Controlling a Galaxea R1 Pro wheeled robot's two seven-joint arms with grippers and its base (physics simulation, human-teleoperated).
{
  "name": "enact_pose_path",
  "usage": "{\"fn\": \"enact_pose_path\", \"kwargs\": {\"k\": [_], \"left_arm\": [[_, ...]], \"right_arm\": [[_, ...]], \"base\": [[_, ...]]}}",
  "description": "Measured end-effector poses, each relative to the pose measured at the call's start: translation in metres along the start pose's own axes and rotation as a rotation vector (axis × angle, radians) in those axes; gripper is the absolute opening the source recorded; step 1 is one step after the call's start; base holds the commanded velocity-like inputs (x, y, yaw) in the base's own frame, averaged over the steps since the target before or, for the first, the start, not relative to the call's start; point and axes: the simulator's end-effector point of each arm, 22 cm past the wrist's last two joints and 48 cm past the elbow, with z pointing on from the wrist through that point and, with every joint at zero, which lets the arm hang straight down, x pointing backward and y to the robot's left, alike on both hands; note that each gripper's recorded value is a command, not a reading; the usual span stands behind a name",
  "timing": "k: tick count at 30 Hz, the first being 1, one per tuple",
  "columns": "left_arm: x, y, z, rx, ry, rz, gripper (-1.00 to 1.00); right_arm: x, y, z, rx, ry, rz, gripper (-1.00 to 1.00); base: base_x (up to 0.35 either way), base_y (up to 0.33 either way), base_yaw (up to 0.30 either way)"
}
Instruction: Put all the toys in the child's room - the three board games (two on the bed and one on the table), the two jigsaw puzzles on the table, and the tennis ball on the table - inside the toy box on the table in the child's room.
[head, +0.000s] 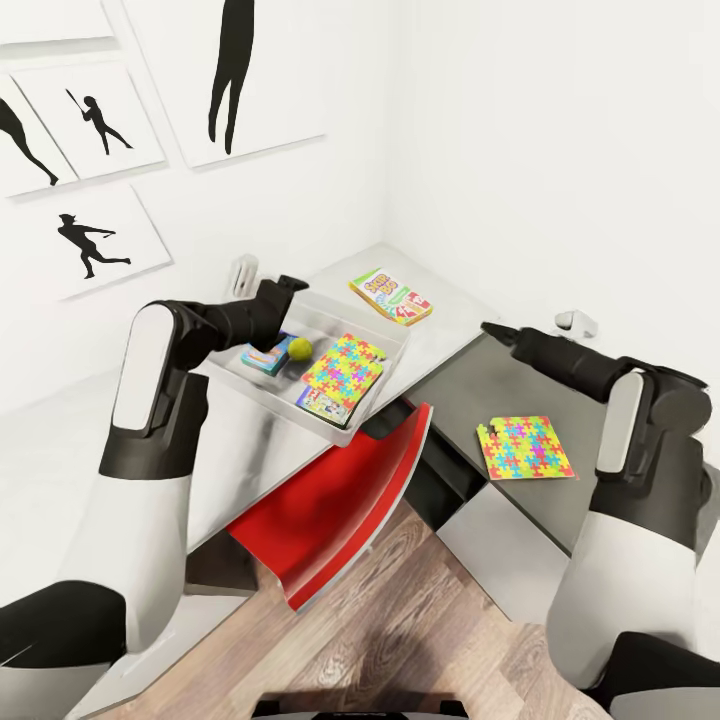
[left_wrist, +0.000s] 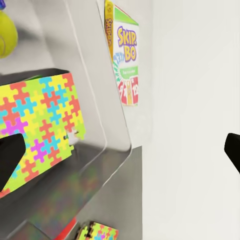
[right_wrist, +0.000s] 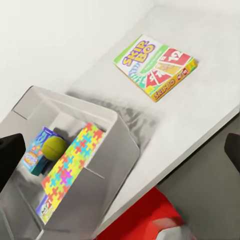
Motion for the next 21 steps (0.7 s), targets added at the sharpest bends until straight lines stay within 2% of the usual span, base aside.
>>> {"fn": "enact_pose_path", "kwargs": {"k": [4, 6, 15, 20, 21], "left_arm": [[-0.005, 0.000, -0.004, -0.027, -0.006, 0.014, 1.00], [-0.013, 0.005, -0.009, -0.062, -0.018, 0.032, 1.00], [-0.034, 0.007, -0.019, -0.102, -0.041, 0.056, 1.00], [-0.046, 0.007, -0.027, -0.119, -0.032, 0.054, 1.00], [-0.046, 0.007, -0.027, -0.119, -0.032, 0.054, 1.00]], "right_arm": [[0.000, 0.010, 0.021, 0.044, 0.017, -0.001, 1.00], [-0.004, 0.021, 0.036, 0.082, 0.030, -0.025, 1.00], [-0.007, 0.050, 0.061, 0.079, 0.060, -0.067, 1.00], [-0.005, 0.070, 0.088, 0.067, 0.115, -0.081, 1.00], [-0.005, 0.070, 0.088, 0.069, 0.116, -0.082, 1.00]], "base": [[0.000, 0.000, 0.000], [0.000, 0.000, 0.000], [0.000, 0.000, 0.000], [0.000, 0.000, 0.000], [0.000, 0.000, 0.000]]}}
